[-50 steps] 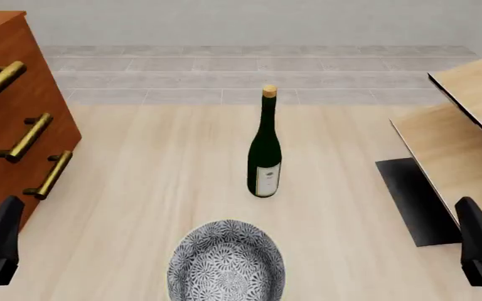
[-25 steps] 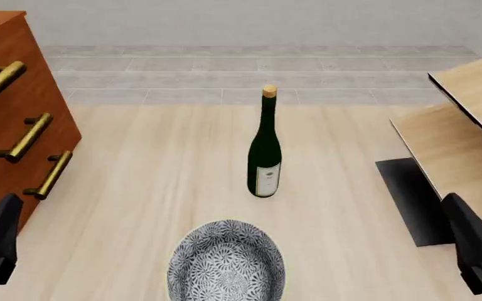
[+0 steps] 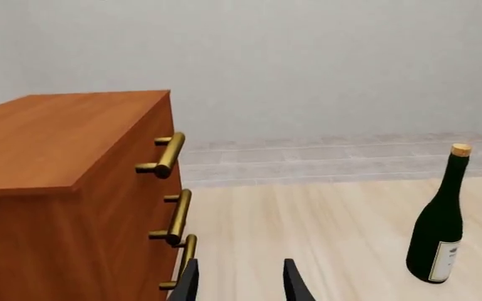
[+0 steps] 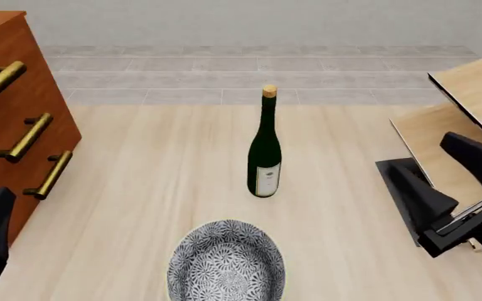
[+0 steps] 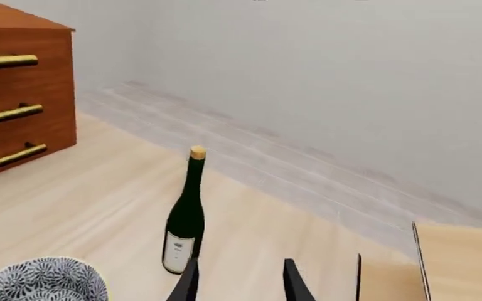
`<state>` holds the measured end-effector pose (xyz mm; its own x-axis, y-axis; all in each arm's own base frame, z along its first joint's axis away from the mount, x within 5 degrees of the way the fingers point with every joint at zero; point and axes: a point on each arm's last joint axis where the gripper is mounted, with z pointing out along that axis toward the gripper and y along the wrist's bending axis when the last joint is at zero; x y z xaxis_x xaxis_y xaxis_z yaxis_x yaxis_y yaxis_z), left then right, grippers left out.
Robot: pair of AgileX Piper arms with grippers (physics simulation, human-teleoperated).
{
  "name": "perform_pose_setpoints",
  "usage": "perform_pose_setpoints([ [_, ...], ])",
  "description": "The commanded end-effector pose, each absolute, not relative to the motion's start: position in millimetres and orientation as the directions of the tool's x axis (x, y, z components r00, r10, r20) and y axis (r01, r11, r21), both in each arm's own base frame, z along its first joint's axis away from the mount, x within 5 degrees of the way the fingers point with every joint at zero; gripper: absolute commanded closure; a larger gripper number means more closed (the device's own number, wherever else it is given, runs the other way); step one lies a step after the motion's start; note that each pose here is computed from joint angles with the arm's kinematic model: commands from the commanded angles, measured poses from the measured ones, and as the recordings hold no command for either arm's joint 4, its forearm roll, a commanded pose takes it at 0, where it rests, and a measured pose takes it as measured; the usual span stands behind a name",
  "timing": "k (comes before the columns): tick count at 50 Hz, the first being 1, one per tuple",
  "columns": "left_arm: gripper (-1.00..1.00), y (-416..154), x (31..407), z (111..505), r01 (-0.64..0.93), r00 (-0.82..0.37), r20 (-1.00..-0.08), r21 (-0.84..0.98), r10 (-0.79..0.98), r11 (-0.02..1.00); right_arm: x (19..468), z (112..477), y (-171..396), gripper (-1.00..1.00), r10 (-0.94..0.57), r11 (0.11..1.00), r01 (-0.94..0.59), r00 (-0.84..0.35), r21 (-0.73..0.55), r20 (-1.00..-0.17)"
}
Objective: Put the wine bottle on the wine rack.
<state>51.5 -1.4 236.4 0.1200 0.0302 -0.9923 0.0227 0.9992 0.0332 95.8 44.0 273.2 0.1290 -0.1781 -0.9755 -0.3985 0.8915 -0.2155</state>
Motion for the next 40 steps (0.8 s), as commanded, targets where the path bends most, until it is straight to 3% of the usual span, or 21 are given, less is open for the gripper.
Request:
perform_pose_setpoints([
  [1, -1.00, -2, 51, 240, 0.026, 0.127, -0.991, 0.040, 0.037, 0.999, 124, 285, 69, -1.00, -0.197, 0.852, -0.466, 0.135, -0.238, -0.971],
  [23, -1.00, -2, 48, 249, 0.038, 0.140, -0.989, 0.043, 0.038, 0.998, 172, 306, 108, -1.00, -0.186, 0.827, -0.513, 0.132, -0.228, -0.974],
  [40, -1.00, -2, 47, 252, 0.033, 0.148, -0.988, 0.045, 0.040, 0.998, 211, 299, 134, -1.00, -0.205, 0.820, -0.523, 0.111, -0.232, -0.972],
])
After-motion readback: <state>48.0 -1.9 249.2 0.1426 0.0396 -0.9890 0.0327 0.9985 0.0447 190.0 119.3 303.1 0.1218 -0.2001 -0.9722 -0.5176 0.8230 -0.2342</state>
